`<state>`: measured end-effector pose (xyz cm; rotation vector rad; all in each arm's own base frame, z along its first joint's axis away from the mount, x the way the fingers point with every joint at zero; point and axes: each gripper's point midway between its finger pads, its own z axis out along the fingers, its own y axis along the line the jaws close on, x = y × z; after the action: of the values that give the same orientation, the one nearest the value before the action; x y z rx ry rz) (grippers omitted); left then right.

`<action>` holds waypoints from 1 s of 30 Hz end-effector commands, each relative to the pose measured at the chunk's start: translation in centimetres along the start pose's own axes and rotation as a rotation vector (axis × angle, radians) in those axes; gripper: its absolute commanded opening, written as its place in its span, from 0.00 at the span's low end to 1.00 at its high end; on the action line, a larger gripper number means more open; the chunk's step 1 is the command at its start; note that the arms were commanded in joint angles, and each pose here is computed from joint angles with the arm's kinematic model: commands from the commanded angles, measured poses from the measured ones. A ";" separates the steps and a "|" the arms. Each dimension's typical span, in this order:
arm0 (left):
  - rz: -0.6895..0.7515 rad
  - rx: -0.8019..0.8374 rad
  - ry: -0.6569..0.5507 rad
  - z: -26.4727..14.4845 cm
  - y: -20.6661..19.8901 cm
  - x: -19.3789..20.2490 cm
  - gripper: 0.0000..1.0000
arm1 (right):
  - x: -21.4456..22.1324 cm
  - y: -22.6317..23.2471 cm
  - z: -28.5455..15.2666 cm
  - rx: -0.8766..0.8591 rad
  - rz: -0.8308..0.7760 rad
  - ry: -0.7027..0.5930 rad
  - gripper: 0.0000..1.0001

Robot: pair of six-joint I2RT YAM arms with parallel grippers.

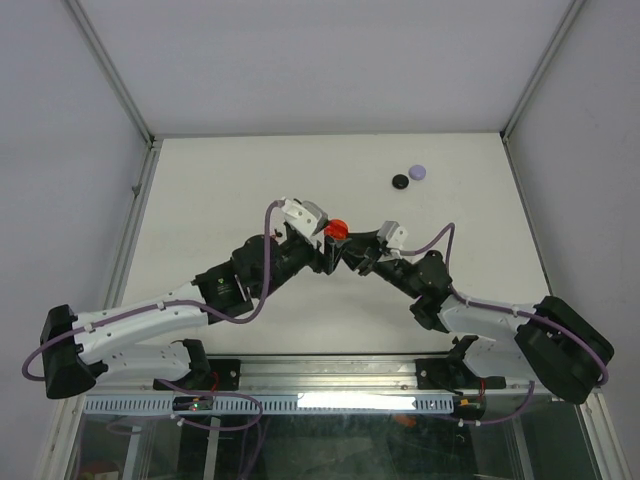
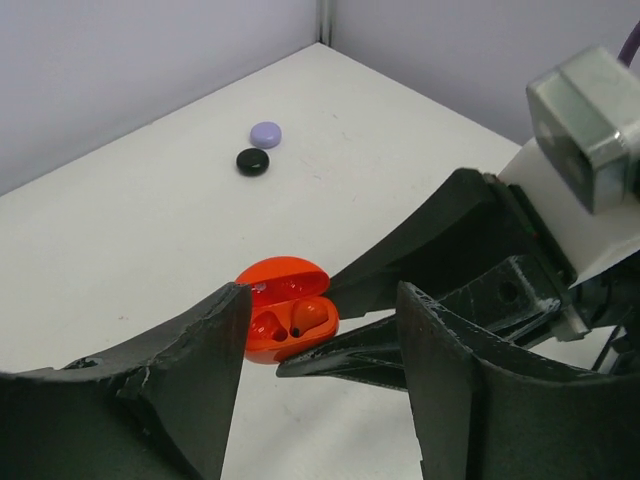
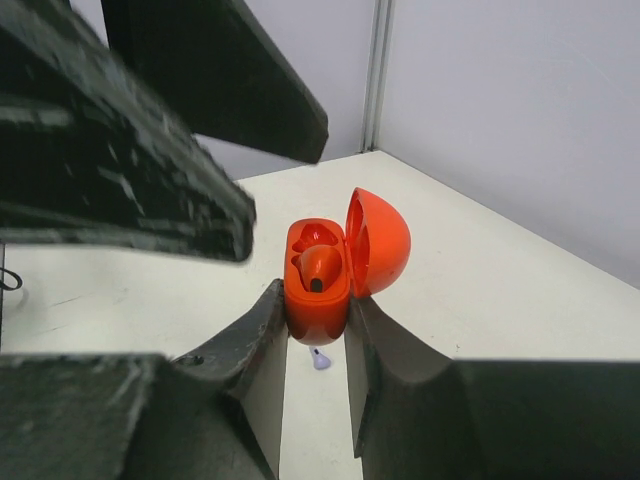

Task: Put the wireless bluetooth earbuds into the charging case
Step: Place the earbud in the charging case, then pick up the earbud from the center of the board.

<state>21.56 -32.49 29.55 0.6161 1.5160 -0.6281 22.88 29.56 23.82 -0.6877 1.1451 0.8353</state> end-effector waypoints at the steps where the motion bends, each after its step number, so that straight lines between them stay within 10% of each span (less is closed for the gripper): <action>1: -0.163 -0.001 -0.039 -1.3 -0.2 -4.2 0.62 | -2.4 -0.3 0.0 0.022 -0.017 -0.079 0.00; 12: -0.286 -0.131 0.042 -2.3 3.6 -3.5 0.63 | -1.3 -0.8 -0.4 0.046 -0.032 -0.044 0.00; 30: -0.439 -0.677 0.530 -1.5 20.3 14.0 0.53 | 1.7 -2.4 -2.2 0.135 -0.112 0.046 0.00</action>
<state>32.67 -18.20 16.39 -0.0405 2.2056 -0.2919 24.03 27.47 20.63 -0.6891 1.2292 0.6747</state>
